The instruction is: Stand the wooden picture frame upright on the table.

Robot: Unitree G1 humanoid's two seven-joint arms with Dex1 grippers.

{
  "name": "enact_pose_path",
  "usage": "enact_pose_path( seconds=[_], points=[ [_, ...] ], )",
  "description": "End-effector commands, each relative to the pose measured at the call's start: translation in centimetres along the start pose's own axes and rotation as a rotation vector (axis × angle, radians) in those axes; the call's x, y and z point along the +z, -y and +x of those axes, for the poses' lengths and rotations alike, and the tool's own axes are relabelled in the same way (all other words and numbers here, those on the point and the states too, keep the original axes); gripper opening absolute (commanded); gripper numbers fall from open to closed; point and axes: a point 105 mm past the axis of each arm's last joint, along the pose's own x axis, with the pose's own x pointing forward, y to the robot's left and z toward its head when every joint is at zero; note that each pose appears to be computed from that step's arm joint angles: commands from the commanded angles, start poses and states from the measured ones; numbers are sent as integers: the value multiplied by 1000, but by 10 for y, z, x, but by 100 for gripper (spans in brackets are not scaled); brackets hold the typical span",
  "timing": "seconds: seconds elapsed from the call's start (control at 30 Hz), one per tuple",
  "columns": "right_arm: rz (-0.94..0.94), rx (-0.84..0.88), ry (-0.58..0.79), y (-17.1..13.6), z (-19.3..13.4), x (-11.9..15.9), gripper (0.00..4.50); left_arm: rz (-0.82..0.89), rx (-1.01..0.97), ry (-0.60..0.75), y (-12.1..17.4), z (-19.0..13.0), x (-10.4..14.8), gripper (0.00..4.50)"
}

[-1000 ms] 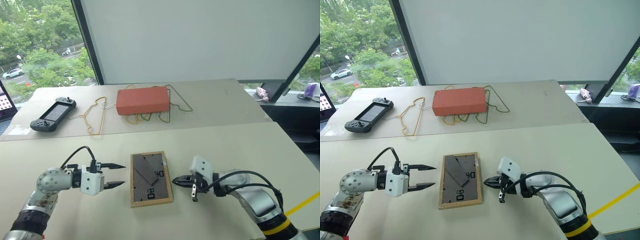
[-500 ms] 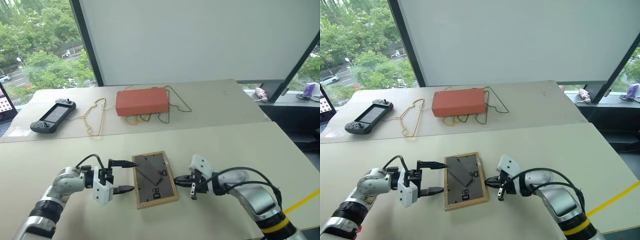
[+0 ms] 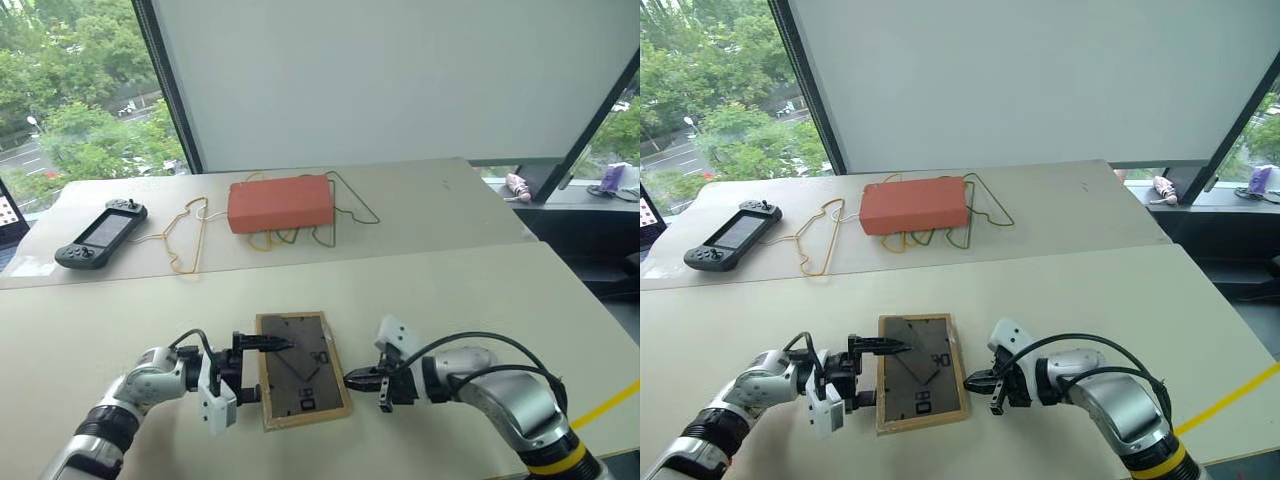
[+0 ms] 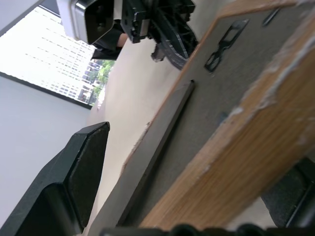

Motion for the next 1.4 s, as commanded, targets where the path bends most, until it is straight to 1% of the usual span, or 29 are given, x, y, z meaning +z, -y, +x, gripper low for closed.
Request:
enact_pose_path(
  seconds=[0.03, 0.13, 0.2, 0.37, 0.47, 0.67, 0.73, 0.9, 1.1, 1.4],
  points=[
    [56, -37, -81, 4, -7, -27, 0, 23, 30, -51, -9, -17, -4, 446],
    [16, -27, -72, -2, -8, -30, 0, -24, -9, -145, -1, -36, -15, 446],
    [6, -26, -54, -4, -7, -29, 0, -35, -17, -181, 1, -47, -19, 446],
    [-16, -5, -39, -8, -2, -26, 0, -70, -97, -198, 18, -64, -11, 446],
    [-25, -7, -22, -6, 0, -19, 0, -77, -110, -207, 20, -73, -6, 446],
    [-74, 46, -2, -16, 15, -6, 0, -34, -78, -127, 10, -68, 9, 446],
    [-81, 57, 10, -19, 20, -2, 0, -17, -105, -95, 14, -63, 12, 446],
    [-72, 92, 40, -27, 28, 7, 0, -17, -87, -74, 14, -46, 7, 446],
    [-57, 81, 33, -27, 29, 7, 0, -10, -65, -34, 9, -35, 9, 446],
    [-45, 46, 16, -19, 23, 2, 0, -7, -65, 14, 8, -31, 17, 446]
  ],
)
